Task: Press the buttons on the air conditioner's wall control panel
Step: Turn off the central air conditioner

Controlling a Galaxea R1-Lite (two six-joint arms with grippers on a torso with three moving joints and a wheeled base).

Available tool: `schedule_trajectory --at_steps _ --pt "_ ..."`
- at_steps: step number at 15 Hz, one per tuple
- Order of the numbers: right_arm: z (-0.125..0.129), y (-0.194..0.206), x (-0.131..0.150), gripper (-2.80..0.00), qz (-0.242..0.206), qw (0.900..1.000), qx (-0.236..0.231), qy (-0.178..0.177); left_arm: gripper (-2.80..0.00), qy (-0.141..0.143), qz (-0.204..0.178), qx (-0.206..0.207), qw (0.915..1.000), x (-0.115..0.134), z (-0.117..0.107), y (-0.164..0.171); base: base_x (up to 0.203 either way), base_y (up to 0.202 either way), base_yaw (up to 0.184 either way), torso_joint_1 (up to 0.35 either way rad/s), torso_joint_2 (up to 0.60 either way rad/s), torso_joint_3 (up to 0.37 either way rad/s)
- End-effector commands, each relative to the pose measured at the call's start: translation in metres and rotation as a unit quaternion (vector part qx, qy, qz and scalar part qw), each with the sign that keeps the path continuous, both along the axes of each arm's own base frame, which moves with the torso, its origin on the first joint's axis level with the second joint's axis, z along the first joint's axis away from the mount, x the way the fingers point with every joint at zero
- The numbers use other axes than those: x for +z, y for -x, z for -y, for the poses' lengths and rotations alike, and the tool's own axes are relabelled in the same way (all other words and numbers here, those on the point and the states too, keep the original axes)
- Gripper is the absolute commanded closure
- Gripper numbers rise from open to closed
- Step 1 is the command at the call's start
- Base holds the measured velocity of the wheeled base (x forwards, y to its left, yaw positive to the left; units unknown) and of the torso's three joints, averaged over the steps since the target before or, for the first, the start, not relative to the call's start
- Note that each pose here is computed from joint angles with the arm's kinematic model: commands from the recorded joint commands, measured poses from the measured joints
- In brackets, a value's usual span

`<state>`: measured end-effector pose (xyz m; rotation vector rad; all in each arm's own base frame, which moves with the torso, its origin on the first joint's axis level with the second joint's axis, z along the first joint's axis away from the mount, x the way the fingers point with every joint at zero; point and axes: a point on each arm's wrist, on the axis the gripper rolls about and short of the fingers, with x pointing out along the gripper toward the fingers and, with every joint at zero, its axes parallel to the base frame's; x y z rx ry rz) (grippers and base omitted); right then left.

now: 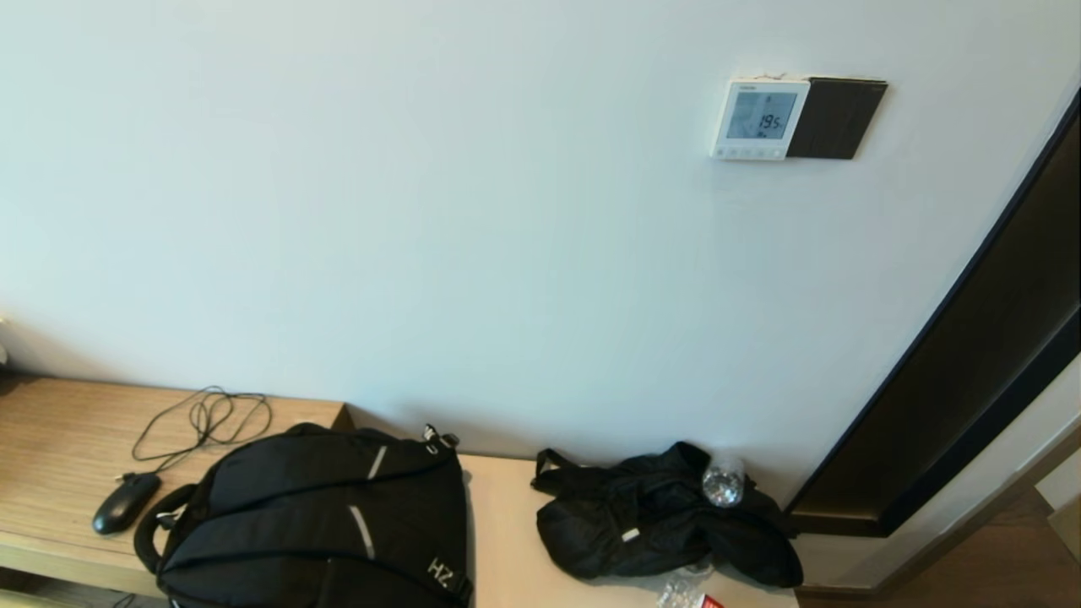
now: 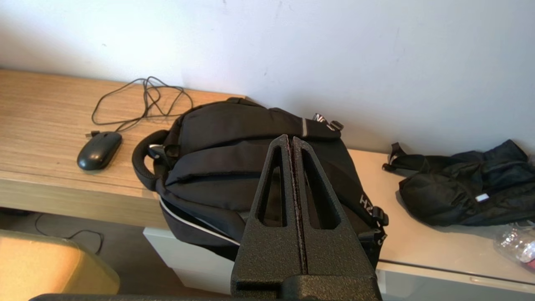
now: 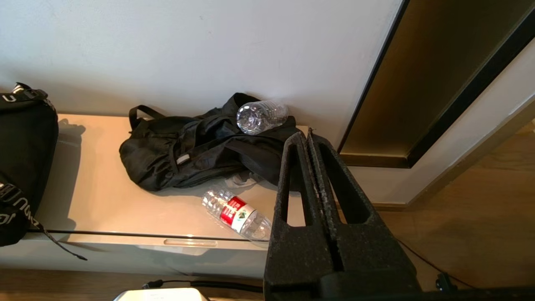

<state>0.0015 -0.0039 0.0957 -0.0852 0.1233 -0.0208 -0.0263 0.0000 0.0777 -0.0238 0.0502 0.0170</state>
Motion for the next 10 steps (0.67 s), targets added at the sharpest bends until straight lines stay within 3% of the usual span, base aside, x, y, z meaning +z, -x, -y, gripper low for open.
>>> schedule_trajectory --at_steps 1,4,10 --pt "0.000 0.000 -0.001 0.00 -0.002 1.000 0.005 0.000 0.00 0.000 0.000 0.000 1.0000 0.000 0.000 0.000 0.000 0.000 0.000 0.000 0.00 0.000" --pt "-0.001 0.000 -0.001 0.00 -0.003 1.000 -0.010 -0.002 0.00 0.000 0.000 0.000 1.0000 0.000 0.000 0.000 0.000 0.000 0.000 0.000 0.00 0.000" --pt "-0.005 0.019 -0.019 0.00 0.029 0.999 0.030 0.013 0.00 0.000 0.000 0.001 1.0000 0.000 0.000 0.000 0.000 0.000 0.000 0.000 0.00 0.000"
